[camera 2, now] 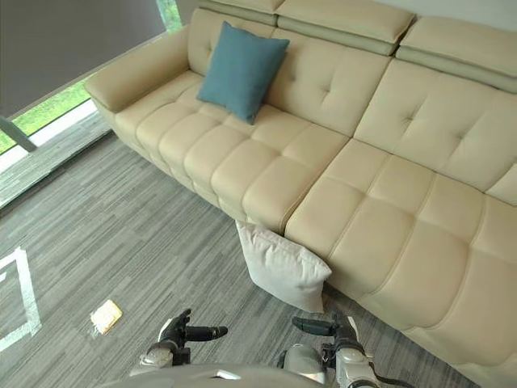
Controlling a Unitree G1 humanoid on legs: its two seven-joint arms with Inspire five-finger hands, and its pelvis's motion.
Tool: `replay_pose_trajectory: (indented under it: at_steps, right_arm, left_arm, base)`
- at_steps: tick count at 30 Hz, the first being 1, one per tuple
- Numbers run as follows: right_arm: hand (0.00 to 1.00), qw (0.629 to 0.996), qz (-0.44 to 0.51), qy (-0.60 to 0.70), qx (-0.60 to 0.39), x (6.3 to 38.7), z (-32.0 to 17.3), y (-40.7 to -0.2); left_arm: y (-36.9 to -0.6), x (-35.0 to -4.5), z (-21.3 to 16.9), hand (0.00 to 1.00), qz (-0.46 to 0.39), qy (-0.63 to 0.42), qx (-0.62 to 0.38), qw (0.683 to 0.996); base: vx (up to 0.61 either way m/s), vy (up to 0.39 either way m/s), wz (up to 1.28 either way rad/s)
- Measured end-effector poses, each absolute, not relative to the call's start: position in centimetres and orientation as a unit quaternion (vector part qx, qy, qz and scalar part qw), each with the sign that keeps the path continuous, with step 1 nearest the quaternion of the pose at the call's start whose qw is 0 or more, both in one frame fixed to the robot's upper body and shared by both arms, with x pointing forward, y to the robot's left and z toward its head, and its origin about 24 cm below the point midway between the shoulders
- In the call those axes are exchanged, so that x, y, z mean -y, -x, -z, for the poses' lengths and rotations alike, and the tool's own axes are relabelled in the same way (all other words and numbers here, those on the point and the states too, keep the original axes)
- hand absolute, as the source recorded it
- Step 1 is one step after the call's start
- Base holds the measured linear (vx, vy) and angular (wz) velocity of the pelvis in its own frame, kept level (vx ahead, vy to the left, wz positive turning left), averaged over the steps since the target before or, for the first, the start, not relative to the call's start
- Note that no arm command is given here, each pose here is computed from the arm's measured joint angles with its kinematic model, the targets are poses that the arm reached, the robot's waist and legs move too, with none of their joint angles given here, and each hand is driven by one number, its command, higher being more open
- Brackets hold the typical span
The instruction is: Pick up cushions and gather them together orderly.
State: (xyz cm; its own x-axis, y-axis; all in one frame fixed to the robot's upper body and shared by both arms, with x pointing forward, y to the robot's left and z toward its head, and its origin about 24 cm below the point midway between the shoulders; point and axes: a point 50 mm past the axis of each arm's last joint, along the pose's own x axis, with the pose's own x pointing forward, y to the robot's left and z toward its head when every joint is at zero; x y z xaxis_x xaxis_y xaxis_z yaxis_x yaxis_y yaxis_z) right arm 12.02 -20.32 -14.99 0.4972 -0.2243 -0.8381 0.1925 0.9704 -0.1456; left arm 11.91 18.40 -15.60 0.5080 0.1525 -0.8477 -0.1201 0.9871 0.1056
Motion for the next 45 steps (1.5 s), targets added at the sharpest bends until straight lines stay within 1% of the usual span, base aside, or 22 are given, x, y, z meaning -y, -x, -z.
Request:
replay_pose_trajectory:
  at_steps: [5, 8, 9, 12, 15, 21, 22, 23, 24, 27, 30, 37, 45]
  right_arm:
    - [1.0, 0.862, 0.129, 0.006, -0.49, 20.1, 15.1, -11.7]
    - [1.0, 0.863, 0.144, -0.006, -0.484, 20.0, 15.0, -11.8]
    - [1.0, 0.864, 0.147, -0.009, -0.481, 20.1, 14.9, -11.7]
    - [1.0, 0.87, 0.124, -0.022, -0.476, 18.2, 14.9, -11.8]
    - [1.0, 0.871, 0.124, -0.024, -0.474, 18.0, 14.9, -11.8]
    - [1.0, 0.878, 0.119, -0.029, -0.463, 17.5, 14.6, -12.6]
    - [1.0, 0.876, 0.119, -0.028, -0.467, 17.3, 14.7, -12.7]
    - [1.0, 0.875, 0.118, -0.026, -0.468, 17.3, 14.7, -13.0]
    - [1.0, 0.877, 0.123, -0.012, -0.465, 18.4, 14.6, -13.1]
    - [1.0, 0.878, 0.098, -0.009, -0.469, 17.3, 14.8, -13.2]
    - [1.0, 0.869, 0.1, -0.001, -0.485, 17.8, 15.2, -12.4]
    - [1.0, 0.853, 0.135, 0.012, -0.503, 19.9, 15.5, -10.8]
    - [1.0, 0.847, 0.145, 0.015, -0.51, 20.4, 15.6, -9.9]
  left_arm:
    - [-12.6, -18.9, 15.1, 1.0, -0.081, -0.021, -0.47, 0.878]
    - [-13.0, -18.5, 15.0, 1.0, -0.082, -0.014, -0.46, 0.884]
    - [-12.8, -18.4, 15.0, 1.0, -0.082, -0.012, -0.463, 0.883]
    - [-12.9, -19.6, 14.8, 1.0, -0.103, -0.019, -0.458, 0.883]
    - [-12.4, -19.9, 15.0, 1.0, -0.116, -0.012, -0.466, 0.877]
    - [-11.7, -19.7, 15.2, 1.0, -0.112, -0.011, -0.476, 0.872]
    - [-12.0, -20.6, 14.9, 1.0, -0.11, -0.018, -0.467, 0.877]
    - [-12.4, -20.5, 14.8, 1.0, -0.106, -0.021, -0.46, 0.881]
    - [-13.0, -19.8, 14.6, 1.0, -0.099, -0.019, -0.45, 0.887]
    - [-12.6, -19.9, 14.9, 1.0, -0.102, -0.024, -0.461, 0.881]
    - [-12.1, -19.5, 15.2, 1.0, -0.084, -0.029, -0.477, 0.875]
    - [-11.9, -19.6, 15.3, 1.0, -0.074, -0.04, -0.48, 0.873]
    - [-11.9, -20.0, 15.2, 1.0, -0.085, -0.032, -0.478, 0.874]
  base:
    - [0.09, 0.107, -0.88]
    - [0.14, 0.244, -0.88]
    - [0.16, 0.272, -1.1]
    - [0.17, 0.212, -0.71]
    - [0.24, 0.164, -0.88]
    - [0.21, 0.066, -1.04]
    - [0.06, -0.029, -0.67]
    - [-0.1, -0.026, -0.36]
    - [-0.2, -0.056, -0.3]
    - [-0.06, -0.094, -0.19]
    - [0.13, -0.146, 0.03]
    - [0.07, -0.049, -0.03]
    - [-0.03, -0.012, 0.12]
